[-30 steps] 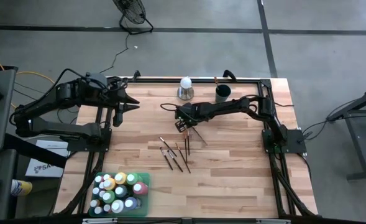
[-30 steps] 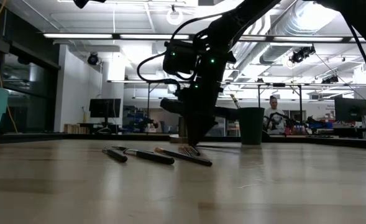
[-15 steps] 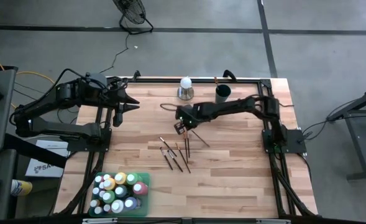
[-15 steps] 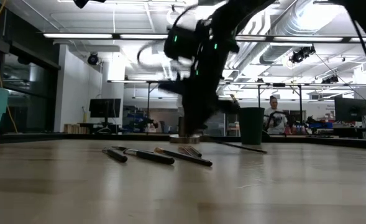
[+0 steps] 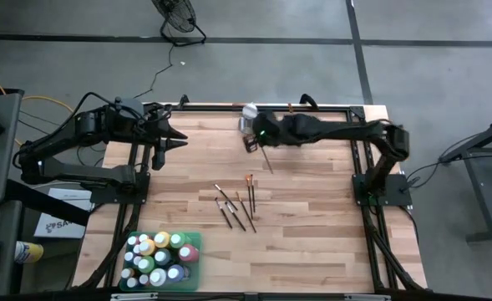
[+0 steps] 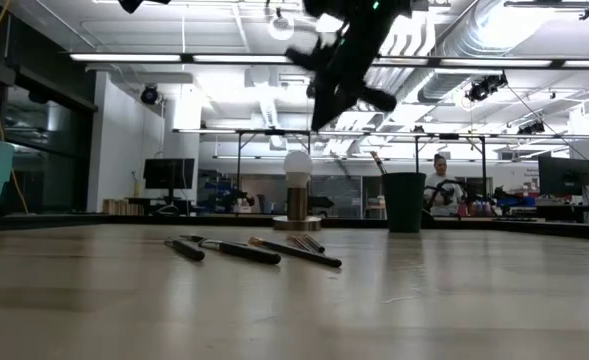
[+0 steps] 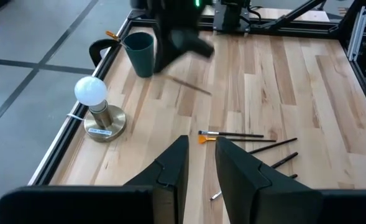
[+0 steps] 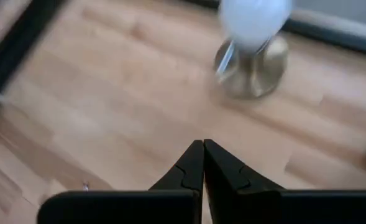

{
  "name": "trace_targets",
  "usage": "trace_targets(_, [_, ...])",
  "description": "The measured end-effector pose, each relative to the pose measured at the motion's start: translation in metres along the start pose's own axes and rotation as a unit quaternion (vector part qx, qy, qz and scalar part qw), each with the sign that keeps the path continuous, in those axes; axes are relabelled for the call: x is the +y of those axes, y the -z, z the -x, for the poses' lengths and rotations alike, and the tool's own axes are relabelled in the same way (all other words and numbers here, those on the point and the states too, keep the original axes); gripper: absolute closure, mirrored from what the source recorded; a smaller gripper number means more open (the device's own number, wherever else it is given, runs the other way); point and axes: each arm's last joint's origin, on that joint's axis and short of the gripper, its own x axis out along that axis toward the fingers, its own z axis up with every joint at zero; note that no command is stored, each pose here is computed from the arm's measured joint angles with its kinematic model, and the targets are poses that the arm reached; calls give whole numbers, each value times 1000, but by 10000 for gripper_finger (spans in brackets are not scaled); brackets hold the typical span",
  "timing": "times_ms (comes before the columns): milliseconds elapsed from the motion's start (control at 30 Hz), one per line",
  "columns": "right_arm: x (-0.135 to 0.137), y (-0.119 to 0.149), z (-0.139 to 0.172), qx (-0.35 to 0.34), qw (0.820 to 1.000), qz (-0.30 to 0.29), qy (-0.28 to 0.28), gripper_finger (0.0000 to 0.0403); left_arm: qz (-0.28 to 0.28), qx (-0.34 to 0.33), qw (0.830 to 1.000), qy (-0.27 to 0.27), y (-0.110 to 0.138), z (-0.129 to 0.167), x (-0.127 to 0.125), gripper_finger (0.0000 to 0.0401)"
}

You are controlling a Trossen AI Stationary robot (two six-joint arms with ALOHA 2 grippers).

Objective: Pick & Place Paint Supplies
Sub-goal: Put the paint brush into the black cup

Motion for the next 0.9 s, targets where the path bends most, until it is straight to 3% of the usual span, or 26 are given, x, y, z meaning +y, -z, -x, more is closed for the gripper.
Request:
trace_targets(267, [-30, -33, 68, -103, 994, -20, 27, 399, 0, -1, 1000, -1, 0, 0, 0, 324])
trace_targets(433, [-52, -47, 94, -160, 984, -23, 80, 399, -2, 0, 1000, -1, 0, -1, 0, 324])
trace_targets(700, [-75, -61, 87, -225, 956, -44, 180, 400, -3, 5, 1000, -1, -1, -4, 0, 324])
trace_targets(900, [-87, -58, 65, -241, 947, -66, 203, 400, -6, 9, 1000, -2, -1, -6, 1, 324])
